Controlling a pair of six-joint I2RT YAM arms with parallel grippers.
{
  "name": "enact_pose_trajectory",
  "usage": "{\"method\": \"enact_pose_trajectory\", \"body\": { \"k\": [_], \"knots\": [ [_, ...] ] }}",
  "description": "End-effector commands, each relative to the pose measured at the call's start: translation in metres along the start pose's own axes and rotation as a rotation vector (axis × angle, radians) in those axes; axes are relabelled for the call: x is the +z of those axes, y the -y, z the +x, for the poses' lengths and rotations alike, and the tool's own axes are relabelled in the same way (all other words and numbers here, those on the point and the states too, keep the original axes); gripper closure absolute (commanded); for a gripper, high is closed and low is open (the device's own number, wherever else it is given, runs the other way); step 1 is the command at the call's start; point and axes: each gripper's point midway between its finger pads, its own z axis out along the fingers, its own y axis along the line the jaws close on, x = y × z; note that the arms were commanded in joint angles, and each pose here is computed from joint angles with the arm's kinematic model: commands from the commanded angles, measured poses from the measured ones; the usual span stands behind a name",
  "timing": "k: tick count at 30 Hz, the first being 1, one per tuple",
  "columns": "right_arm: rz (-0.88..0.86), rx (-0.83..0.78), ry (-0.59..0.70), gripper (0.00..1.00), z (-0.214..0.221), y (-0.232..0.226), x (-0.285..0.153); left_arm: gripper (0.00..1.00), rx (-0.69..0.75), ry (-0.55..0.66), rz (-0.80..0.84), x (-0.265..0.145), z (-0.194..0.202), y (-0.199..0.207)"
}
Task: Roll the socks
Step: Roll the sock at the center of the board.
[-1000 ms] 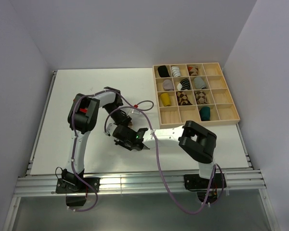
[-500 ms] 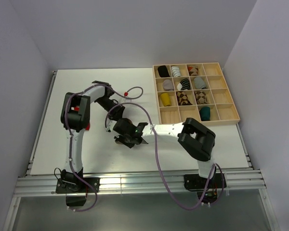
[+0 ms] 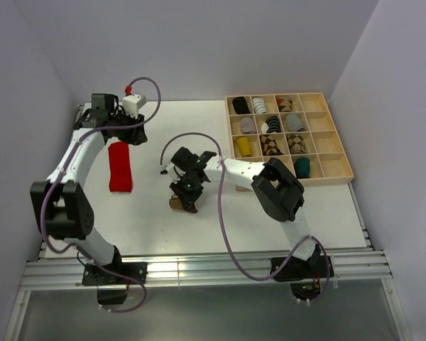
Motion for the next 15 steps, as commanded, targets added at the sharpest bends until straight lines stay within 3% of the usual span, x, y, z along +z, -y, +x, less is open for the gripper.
{"method": "enact_pose_trajectory", "body": {
  "k": [1,5,7,15],
  "knots": [
    [-0.155,0.096,-0.105,1.0,0.014,-0.015,-0.005,0.58,0.057,0.168,-0.132,-0.03,-0.032,-0.006],
    [-0.242,0.174,-0.126,0.99,0.012,-0.015,-0.002,0.54,0.162,0.21,-0.068,-0.046,-0.02,0.018],
    [-0.285,0.2,-0.142,0.99,0.012,-0.016,0.001,0.52,0.282,0.23,-0.036,-0.056,-0.015,0.029],
    [-0.364,0.292,-0.171,0.98,0.01,-0.014,0.011,0.48,0.719,0.079,0.161,-0.031,0.084,0.103]
  ]
}}
